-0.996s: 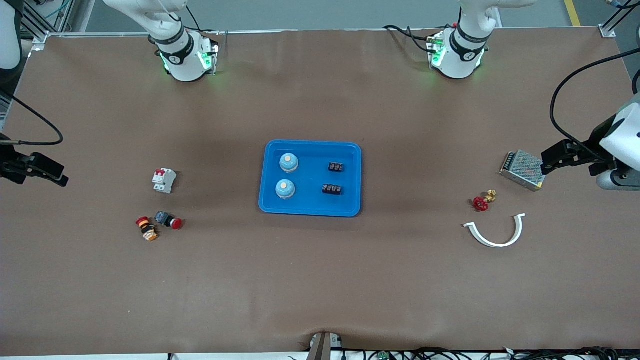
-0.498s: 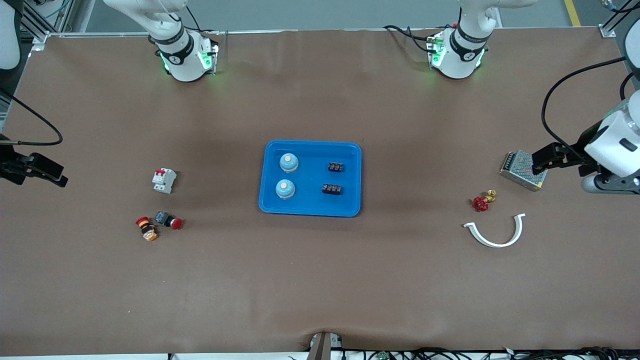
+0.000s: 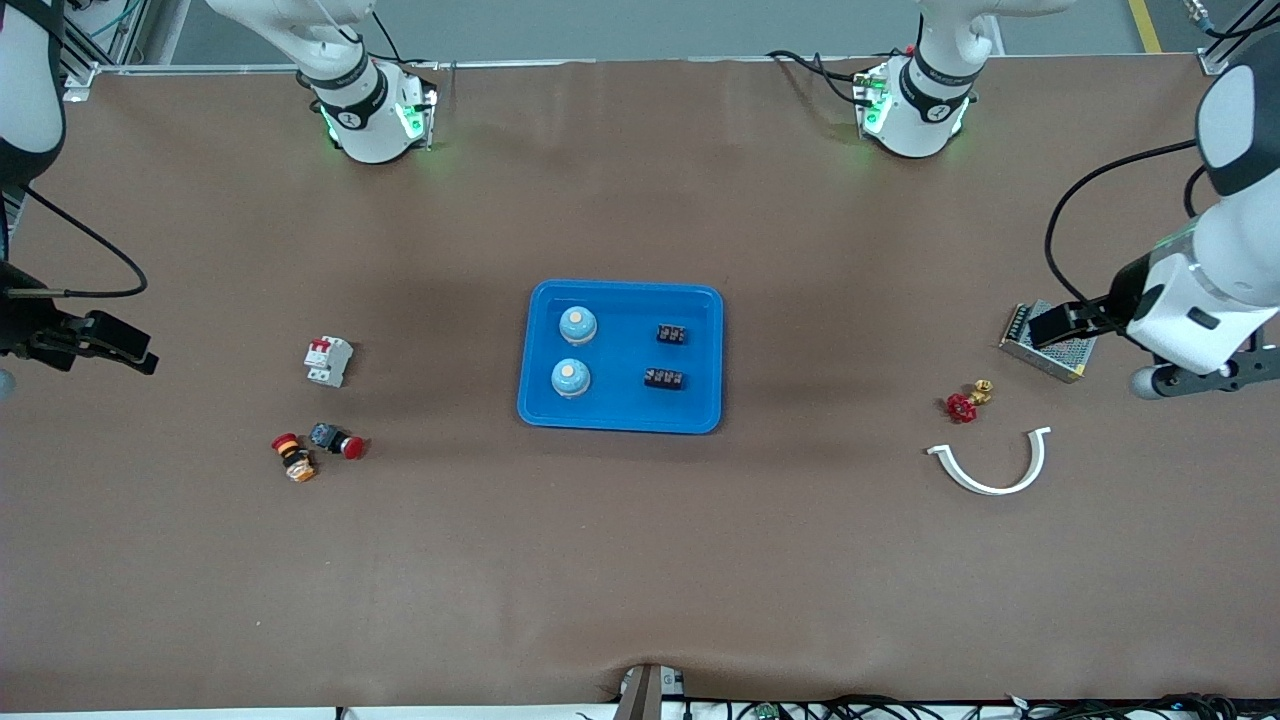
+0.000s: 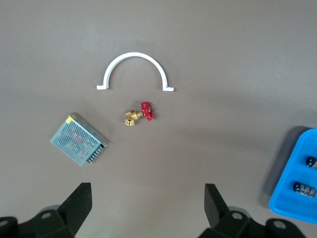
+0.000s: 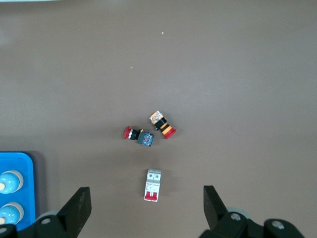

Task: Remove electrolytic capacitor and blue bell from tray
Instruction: 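Move the right gripper and the left gripper toward the blue tray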

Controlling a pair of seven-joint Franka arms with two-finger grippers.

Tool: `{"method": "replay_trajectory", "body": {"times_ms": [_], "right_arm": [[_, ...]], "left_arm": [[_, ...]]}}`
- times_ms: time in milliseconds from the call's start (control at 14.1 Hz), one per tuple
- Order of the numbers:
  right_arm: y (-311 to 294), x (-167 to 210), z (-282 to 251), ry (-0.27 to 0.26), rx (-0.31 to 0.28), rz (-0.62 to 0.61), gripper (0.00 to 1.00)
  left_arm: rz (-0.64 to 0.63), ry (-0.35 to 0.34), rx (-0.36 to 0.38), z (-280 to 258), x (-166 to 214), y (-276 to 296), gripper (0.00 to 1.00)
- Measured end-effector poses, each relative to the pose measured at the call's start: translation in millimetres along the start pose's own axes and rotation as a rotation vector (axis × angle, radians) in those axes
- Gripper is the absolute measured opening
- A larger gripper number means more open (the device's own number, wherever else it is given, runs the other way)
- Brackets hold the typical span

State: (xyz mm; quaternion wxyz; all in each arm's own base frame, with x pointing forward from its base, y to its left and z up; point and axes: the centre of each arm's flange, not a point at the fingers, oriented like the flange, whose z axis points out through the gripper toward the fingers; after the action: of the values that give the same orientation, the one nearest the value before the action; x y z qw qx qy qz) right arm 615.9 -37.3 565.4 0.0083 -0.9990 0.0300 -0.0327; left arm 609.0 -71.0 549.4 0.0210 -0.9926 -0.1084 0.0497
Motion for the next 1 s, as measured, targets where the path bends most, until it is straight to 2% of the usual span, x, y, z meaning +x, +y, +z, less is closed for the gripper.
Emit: {"method": "replay_trajectory", "body": {"times_ms": [213, 427, 640, 783, 996], "right_arm": [[-24.6, -1.9, 1.7, -0.015, 0.009, 0.038, 1.00], [-57.3, -4.5, 2.5, -0.020, 0.012, 0.018, 1.00], [-86.8, -8.5, 3.5, -0.027, 0.014, 0.061, 1.00], [-115.0, -13.7, 6.4, -0.036, 0.014, 0.096, 1.00], [-162.4, -26.2, 20.3, -0.063, 0.009, 0.102, 1.00]], "left_arm": [[-0.107, -0.012, 0.004, 6.0, -7.5, 19.3, 1.00], [-0.194, -0.032, 0.013, 16.1, -14.0, 33.0, 1.00], [-0.349, -0.030, 0.013, 27.4, -17.2, 45.3, 1.00], [-0.506, -0.003, -0.009, 42.8, -19.9, 65.2, 1.00], [-0.662, 0.009, -0.028, 62.8, -26.3, 86.5, 1.00]]}}
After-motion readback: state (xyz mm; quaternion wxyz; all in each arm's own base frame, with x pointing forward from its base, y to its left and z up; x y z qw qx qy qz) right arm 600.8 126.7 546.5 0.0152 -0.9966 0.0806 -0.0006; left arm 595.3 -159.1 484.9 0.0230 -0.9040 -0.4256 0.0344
